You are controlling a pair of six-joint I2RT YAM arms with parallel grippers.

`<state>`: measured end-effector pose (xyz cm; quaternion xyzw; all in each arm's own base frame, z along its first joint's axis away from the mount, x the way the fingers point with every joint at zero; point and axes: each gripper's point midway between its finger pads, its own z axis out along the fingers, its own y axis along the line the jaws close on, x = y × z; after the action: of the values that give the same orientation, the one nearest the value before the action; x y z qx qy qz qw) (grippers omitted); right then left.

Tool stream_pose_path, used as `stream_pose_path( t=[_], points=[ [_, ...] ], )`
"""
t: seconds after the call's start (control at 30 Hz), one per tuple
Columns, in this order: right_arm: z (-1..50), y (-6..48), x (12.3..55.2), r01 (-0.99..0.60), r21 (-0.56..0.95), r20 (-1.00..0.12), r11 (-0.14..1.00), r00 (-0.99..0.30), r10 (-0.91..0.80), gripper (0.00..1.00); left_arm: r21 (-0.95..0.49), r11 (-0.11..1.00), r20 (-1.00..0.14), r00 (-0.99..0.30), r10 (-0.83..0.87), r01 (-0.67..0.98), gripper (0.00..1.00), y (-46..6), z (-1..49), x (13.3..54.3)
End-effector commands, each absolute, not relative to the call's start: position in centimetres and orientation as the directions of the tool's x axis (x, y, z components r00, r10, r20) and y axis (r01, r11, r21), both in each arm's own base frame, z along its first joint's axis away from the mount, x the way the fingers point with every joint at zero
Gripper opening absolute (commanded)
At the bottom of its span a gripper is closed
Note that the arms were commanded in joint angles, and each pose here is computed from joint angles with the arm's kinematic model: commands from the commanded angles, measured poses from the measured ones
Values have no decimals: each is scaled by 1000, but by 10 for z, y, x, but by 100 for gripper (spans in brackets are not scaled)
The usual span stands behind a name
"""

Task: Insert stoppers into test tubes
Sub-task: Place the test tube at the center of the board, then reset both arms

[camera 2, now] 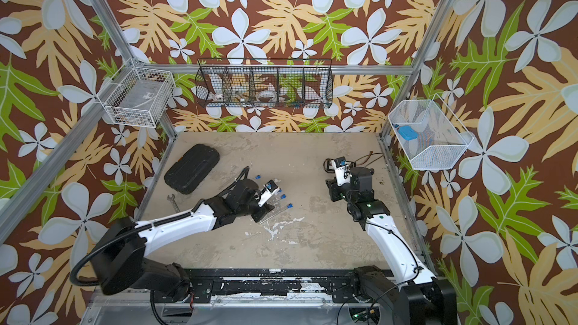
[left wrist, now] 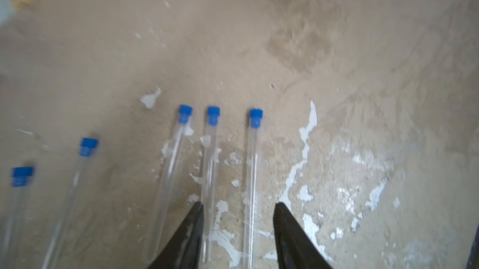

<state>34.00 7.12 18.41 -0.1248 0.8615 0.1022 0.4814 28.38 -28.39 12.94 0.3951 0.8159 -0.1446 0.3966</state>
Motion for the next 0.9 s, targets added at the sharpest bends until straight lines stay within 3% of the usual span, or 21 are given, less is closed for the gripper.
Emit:
stream_pose_path(
  t=[0.0,0.1,0.23,0.37,0.5,0.73,0.87],
  points=[
    [200,42,351,-193,45,-919,980,-394,-35,39,99,839,-920,-272,283,536,47,-253,191,319],
    [188,14,351,-91,-25,-941,996,-335,-54,40,44,963,-972,-210,103,266,58,-185,216,335],
    [163,-8,352,14,-71,-958,997,-281,-65,43,-82,986,-987,-149,-60,144,64,-120,215,342],
    [145,-23,350,105,-73,-975,992,-219,-49,45,-43,999,-993,-112,-45,-22,66,-60,198,339],
    [143,-18,356,82,-42,-988,996,-151,-29,45,-32,988,-996,-72,-43,-149,68,-17,182,330],
    [128,-5,363,1,-69,-990,998,-120,-69,45,-85,981,-996,10,-84,-175,69,3,163,321],
    [127,-4,364,-5,-70,-990,998,-119,-70,49,-34,992,-999,7,-33,-118,69,-5,160,332]
  ],
)
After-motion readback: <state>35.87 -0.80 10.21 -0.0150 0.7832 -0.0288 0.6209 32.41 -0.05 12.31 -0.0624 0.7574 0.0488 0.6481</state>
